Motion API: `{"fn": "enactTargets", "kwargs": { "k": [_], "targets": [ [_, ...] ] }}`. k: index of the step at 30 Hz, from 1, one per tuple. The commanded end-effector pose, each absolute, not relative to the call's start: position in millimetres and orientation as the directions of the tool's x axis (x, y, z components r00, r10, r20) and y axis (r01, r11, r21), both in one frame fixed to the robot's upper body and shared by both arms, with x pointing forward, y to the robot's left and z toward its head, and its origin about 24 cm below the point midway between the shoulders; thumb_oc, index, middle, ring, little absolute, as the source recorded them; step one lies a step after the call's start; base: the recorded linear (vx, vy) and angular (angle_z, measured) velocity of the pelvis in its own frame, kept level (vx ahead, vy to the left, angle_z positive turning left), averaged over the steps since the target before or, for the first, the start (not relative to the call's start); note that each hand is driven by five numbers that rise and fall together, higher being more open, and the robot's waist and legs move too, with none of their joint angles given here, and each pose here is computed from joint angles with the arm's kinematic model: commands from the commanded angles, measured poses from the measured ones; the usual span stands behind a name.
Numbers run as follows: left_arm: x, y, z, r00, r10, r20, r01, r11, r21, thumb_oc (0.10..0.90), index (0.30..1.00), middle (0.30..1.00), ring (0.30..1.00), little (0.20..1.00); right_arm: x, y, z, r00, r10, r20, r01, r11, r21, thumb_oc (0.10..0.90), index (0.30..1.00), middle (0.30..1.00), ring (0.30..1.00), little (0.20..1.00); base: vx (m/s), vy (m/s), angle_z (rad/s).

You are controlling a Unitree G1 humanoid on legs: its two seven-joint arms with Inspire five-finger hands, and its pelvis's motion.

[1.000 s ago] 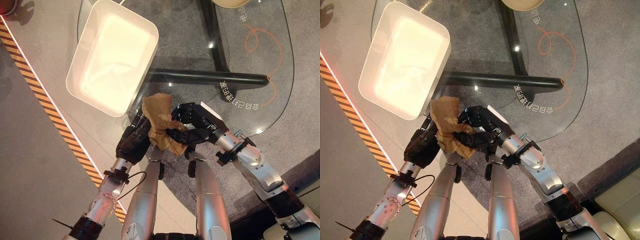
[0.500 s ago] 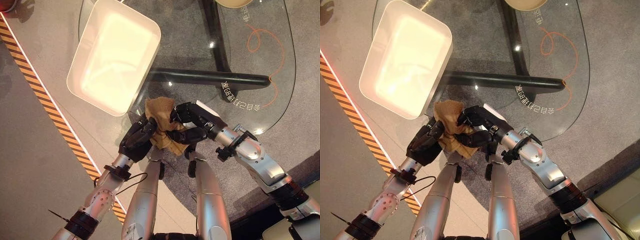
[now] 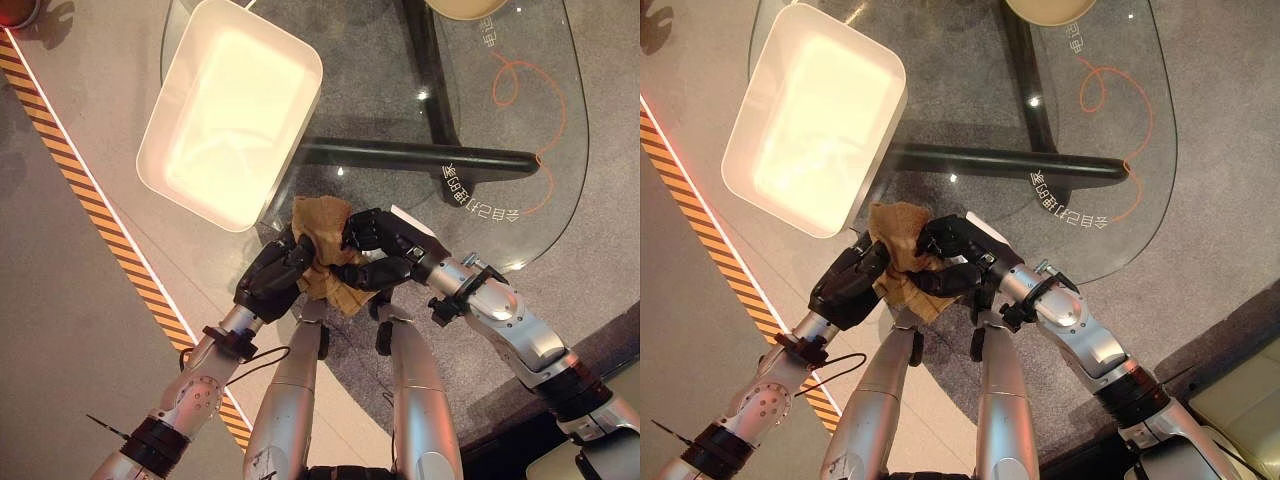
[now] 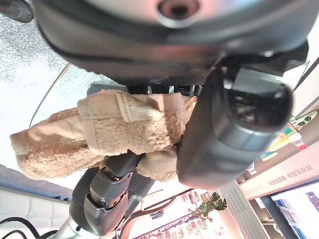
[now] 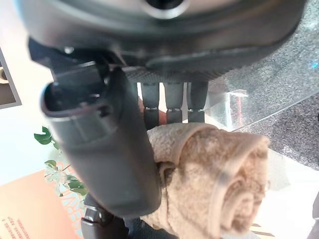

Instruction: Wipe the table with a cloth and put it in the basket.

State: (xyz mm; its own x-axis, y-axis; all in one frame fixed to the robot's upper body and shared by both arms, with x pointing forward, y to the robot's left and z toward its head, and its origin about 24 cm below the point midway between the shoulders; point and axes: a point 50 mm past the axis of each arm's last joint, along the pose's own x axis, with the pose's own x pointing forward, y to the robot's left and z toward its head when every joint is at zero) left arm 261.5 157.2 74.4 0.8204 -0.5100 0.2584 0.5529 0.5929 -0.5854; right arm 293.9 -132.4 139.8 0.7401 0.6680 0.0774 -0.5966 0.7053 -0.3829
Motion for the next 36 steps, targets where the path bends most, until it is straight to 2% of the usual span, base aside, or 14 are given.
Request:
{"fn": "enactTargets", "kwargs": {
  "k": [1,6,9,16,26,32,36],
  "targets": [
    [244,104,124,0.518,-0.687,0.509,0.852,0.359,-0.382,0.800,0.900,0.900,0.900,0.900,252,-63,166,0.341,0.916,0.209,-0.831,0.398,-0.388,0.100,0.300,0.300,0.300,0.200,0.00,0.000,0.00],
    [243,100,124,0.486,-0.718,0.498,0.871,0.346,-0.350,0.800,0.900,0.900,0.900,0.900,256,-65,168,0.382,0.891,0.244,-0.811,0.450,-0.374,0.100,0.300,0.300,0.300,0.200,0.00,0.000,0.00],
    [243,101,124,0.491,-0.718,0.492,0.868,0.355,-0.348,0.800,0.900,0.900,0.900,0.900,262,-74,176,0.457,0.810,0.368,-0.778,0.564,-0.276,0.100,0.300,0.300,0.300,0.200,0.00,0.000,0.00],
    [245,106,122,0.514,-0.694,0.504,0.856,0.375,-0.357,0.800,0.900,0.900,0.900,0.900,266,-95,191,0.527,0.648,0.550,-0.705,0.695,-0.143,0.100,0.300,0.300,0.300,0.200,0.00,0.000,0.00],
    [243,112,117,0.531,-0.666,0.525,0.847,0.393,-0.359,0.800,0.900,0.900,0.900,0.900,263,-118,189,0.591,0.462,0.661,-0.651,0.758,0.051,0.100,0.300,0.300,0.300,0.200,0.00,0.002,-0.01],
    [242,113,116,0.534,-0.659,0.529,0.845,0.399,-0.356,0.800,0.900,0.900,0.900,0.900,263,-122,187,0.603,0.429,0.673,-0.639,0.764,0.085,0.100,0.300,0.300,0.300,0.200,0.00,0.005,-0.04],
    [242,113,114,0.540,-0.657,0.527,0.841,0.405,-0.357,0.800,0.900,0.900,0.900,0.900,263,-126,188,0.608,0.363,0.706,-0.646,0.743,0.175,0.100,0.300,0.300,0.300,0.200,0.00,0.000,0.00]
  ]
}}
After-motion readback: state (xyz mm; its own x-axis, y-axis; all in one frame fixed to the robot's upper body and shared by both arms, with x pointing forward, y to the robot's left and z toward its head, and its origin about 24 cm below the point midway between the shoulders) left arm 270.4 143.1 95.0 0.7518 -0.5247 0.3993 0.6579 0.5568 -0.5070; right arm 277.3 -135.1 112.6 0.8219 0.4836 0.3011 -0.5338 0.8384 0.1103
